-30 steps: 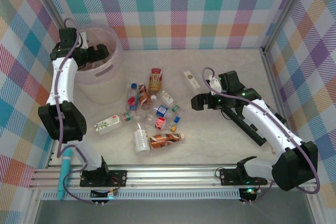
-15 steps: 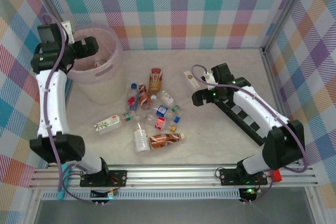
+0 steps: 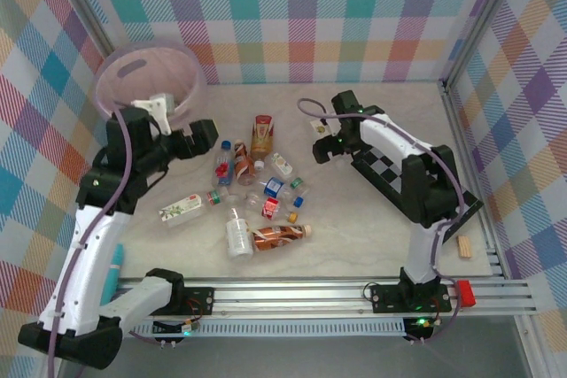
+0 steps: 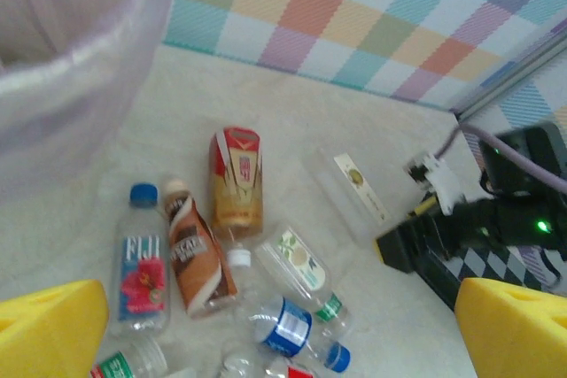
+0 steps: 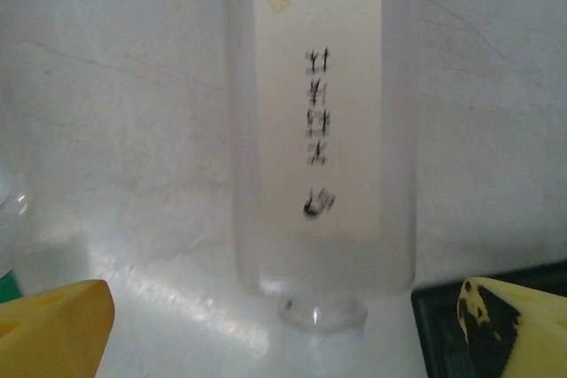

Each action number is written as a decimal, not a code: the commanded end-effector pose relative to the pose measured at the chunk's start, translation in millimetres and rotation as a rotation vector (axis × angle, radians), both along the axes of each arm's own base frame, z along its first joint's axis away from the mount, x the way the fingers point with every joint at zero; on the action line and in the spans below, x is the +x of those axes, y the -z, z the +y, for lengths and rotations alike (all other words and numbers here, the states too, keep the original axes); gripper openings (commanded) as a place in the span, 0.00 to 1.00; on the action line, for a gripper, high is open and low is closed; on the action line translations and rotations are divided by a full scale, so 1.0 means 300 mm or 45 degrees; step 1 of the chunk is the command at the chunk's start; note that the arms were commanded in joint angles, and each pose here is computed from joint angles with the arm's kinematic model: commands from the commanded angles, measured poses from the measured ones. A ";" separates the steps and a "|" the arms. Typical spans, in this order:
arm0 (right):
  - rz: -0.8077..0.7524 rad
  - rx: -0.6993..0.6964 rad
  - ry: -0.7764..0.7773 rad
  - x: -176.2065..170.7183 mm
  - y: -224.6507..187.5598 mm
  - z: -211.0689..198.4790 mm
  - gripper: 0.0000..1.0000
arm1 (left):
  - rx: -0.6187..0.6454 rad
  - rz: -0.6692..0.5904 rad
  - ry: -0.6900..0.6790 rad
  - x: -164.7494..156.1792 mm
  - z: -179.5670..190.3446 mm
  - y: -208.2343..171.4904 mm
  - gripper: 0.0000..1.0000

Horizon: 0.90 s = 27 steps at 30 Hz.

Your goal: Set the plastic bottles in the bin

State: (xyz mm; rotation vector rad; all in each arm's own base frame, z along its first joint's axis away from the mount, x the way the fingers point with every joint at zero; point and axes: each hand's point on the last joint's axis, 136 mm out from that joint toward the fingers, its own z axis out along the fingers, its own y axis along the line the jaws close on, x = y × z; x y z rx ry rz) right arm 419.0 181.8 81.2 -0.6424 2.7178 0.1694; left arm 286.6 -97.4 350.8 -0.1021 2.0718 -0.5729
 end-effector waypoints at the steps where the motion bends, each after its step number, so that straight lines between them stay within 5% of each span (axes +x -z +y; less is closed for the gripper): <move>1: -0.001 -0.043 0.005 0.041 0.013 -0.017 0.99 | -0.102 -0.009 -0.008 -0.010 -0.051 0.015 1.00; 10: 0.096 0.013 0.053 0.061 0.122 0.004 0.94 | -0.100 0.168 0.136 -0.015 -0.264 0.271 1.00; 17: 0.108 0.029 0.092 0.061 0.133 -0.006 0.68 | -0.094 0.180 0.111 -0.002 -0.264 0.304 1.00; 27: 0.116 0.082 0.090 0.007 0.086 -0.002 0.58 | -0.188 0.182 0.149 0.027 -0.318 0.310 1.00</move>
